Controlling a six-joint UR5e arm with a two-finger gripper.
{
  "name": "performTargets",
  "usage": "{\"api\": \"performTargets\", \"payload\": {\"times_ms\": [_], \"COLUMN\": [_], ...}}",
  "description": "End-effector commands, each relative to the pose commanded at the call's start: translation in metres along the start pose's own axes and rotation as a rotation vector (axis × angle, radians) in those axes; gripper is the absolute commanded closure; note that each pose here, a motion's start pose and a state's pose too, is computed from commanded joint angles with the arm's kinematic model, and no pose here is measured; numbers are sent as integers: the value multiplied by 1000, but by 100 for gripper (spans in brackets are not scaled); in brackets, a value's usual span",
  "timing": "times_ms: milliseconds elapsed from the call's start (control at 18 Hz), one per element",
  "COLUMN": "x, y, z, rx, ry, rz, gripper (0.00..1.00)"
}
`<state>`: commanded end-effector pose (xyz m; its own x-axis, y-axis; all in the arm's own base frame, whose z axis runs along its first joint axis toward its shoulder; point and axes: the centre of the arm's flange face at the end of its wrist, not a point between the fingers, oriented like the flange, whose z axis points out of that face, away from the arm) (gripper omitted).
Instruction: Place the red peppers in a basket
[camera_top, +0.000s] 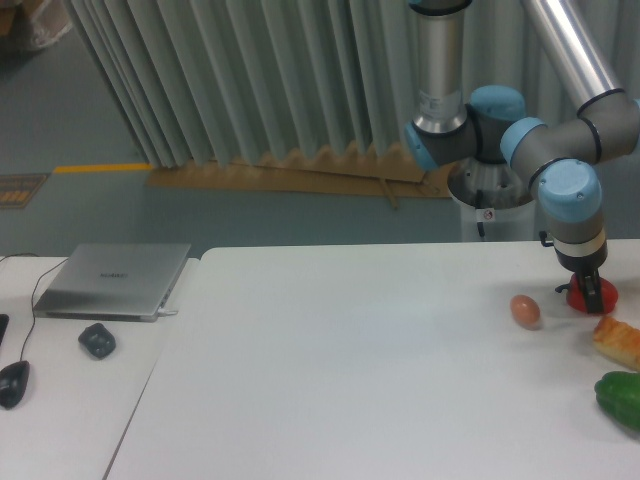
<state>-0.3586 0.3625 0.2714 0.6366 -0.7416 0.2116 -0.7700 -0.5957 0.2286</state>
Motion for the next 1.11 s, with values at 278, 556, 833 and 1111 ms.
{"api": "performTargets", "payload": {"times_ms": [278,556,833,1111], "x": [-2,-6,-6,-9], "y": [3,10,15,56], "z": [3,-8,-22,-92], "rx": [-10,-16,-9,66], "ry": [8,-4,13,8], "rz": [-8,-30,-28,-117], "gripper": [29,48,48,49]}}
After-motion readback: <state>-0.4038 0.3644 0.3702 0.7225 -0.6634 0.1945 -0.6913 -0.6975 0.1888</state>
